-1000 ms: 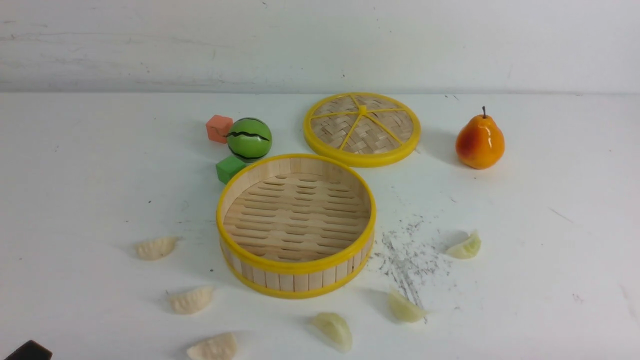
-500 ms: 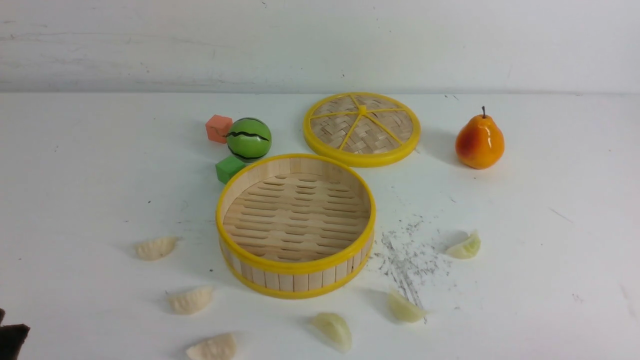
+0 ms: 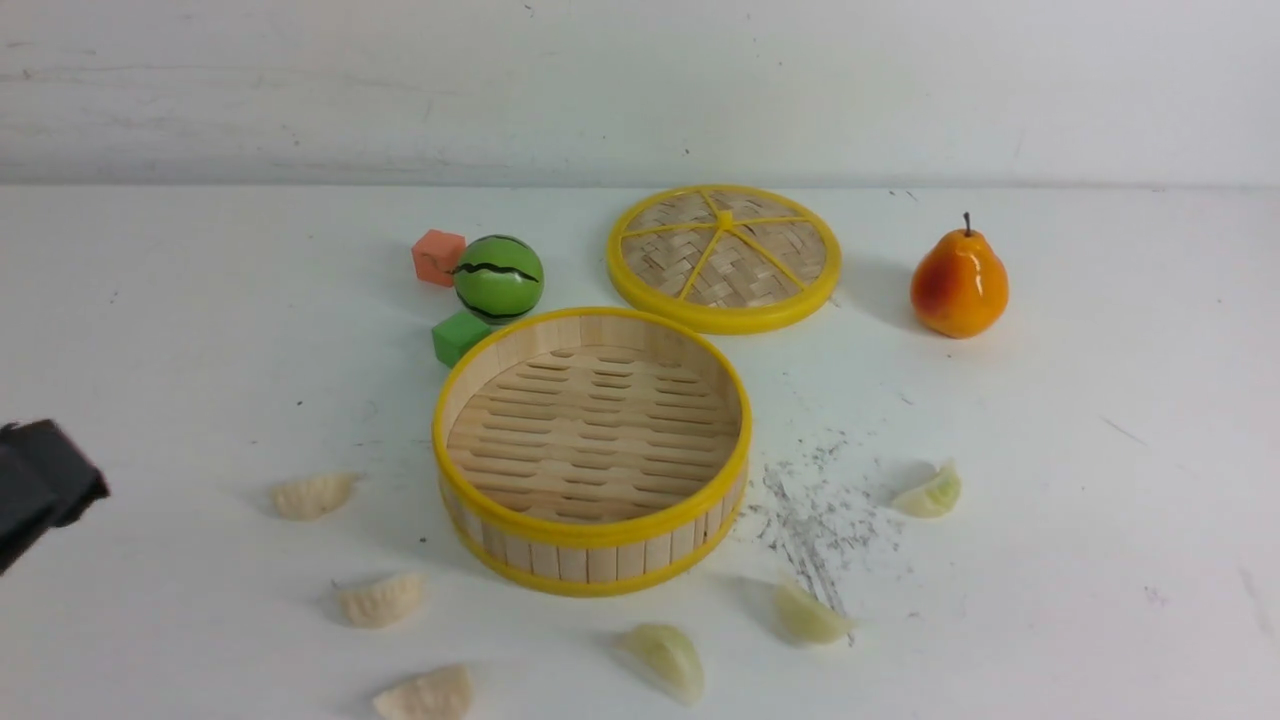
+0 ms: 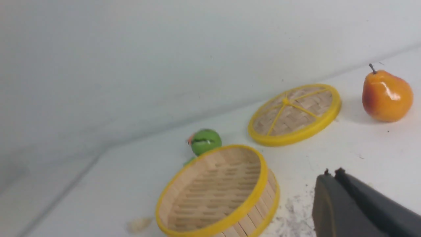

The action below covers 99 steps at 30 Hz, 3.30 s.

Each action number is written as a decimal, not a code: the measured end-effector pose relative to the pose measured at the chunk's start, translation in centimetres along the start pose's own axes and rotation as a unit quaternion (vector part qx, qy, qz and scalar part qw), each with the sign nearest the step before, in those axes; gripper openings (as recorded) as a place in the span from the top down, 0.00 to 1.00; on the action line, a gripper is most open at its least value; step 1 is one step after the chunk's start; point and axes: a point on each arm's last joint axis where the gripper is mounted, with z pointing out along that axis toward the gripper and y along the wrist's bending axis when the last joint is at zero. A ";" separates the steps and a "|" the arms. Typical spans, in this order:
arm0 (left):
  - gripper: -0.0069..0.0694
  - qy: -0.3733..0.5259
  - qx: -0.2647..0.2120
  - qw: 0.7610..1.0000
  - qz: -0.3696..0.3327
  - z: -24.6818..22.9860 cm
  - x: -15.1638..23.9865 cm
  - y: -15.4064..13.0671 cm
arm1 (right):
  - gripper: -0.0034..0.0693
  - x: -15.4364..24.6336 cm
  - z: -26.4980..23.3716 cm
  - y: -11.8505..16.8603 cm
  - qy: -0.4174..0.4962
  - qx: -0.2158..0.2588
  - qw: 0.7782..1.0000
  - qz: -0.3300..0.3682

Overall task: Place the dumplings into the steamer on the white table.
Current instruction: 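Reach for and grasp a dumpling on the table with the left gripper, then place the dumpling into the bamboo steamer basket with the left gripper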

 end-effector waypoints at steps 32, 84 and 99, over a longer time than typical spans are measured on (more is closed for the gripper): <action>0.43 0.485 -0.174 0.820 0.248 24.6 -5.8 14.3 | 0.96 -3.1 7.4 3.4 0.308 -0.134 0.931 -0.139; 0.72 0.406 -0.092 0.893 0.174 39.2 2.8 -0.6 | 0.93 -2.7 8.2 3.1 0.323 -0.132 0.928 -0.128; 0.69 0.400 -0.189 0.881 0.169 44.0 10.2 2.4 | 0.92 -2.6 8.0 3.4 0.330 -0.147 0.925 -0.115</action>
